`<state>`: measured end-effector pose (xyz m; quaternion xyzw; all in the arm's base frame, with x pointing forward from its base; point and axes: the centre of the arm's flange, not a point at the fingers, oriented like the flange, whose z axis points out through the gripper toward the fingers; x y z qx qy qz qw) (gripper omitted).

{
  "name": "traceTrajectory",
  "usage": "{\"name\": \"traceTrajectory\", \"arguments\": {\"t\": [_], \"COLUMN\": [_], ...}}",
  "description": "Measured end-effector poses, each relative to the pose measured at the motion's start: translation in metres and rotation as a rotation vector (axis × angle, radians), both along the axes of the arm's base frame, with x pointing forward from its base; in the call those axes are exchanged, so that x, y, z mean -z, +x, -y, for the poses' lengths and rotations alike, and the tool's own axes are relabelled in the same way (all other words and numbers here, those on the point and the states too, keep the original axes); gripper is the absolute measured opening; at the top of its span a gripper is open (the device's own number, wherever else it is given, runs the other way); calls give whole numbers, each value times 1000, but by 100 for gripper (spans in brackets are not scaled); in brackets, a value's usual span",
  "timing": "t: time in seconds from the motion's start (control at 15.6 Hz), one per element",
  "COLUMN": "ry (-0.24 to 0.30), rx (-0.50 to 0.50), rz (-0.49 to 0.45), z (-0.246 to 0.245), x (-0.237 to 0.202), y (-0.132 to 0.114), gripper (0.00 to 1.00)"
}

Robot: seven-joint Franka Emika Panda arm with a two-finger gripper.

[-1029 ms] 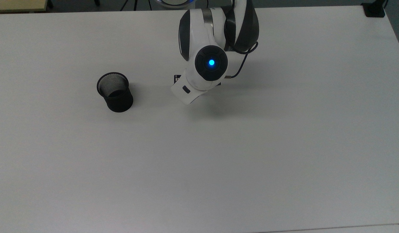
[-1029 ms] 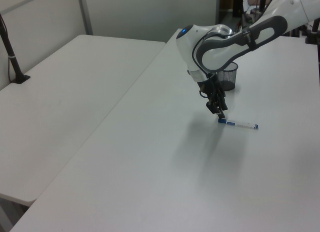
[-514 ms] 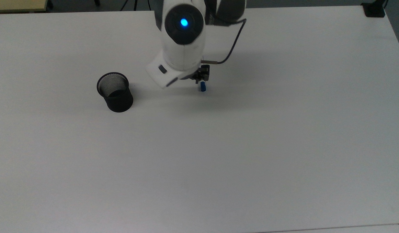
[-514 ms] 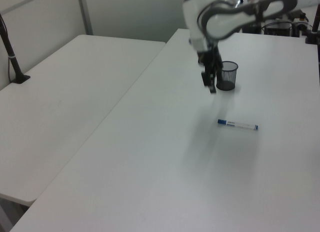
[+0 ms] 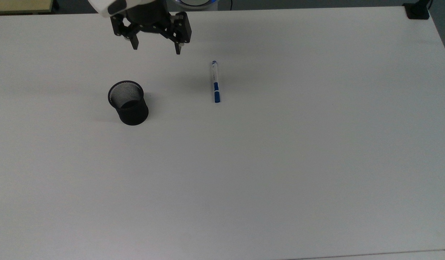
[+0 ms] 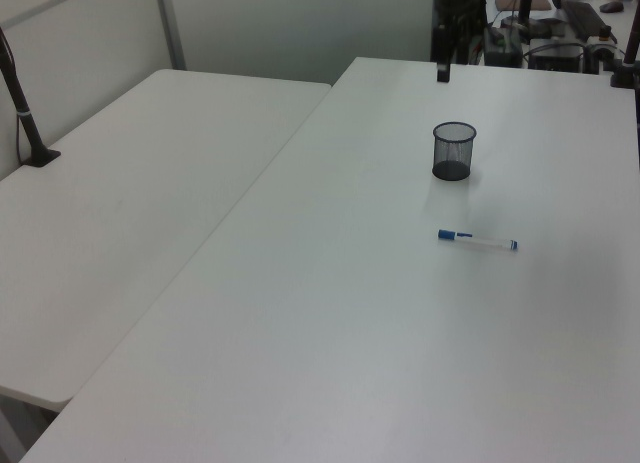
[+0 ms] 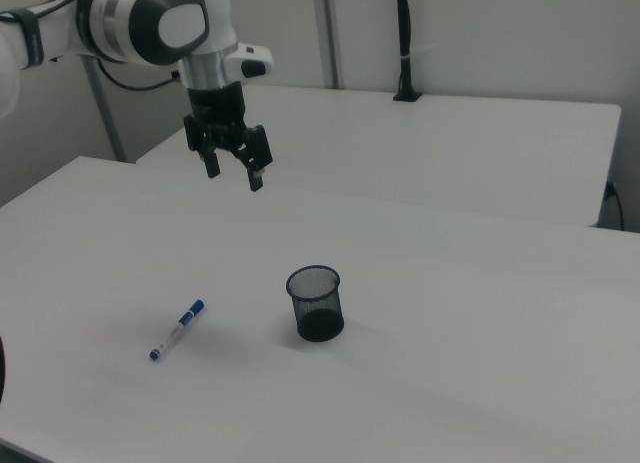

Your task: Remove the marker

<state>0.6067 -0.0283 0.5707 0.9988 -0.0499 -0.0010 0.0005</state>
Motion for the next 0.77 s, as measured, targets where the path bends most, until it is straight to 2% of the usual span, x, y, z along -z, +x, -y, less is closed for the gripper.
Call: {"name": "traceTrajectory", "arguments": {"t": [0.19, 0.77], "ry": [4, -5], "rx": [14, 9], "rz": [13, -6], "z": [14, 12], "x": [-10, -3], "y": [-8, -8], "gripper": [100, 100]}}
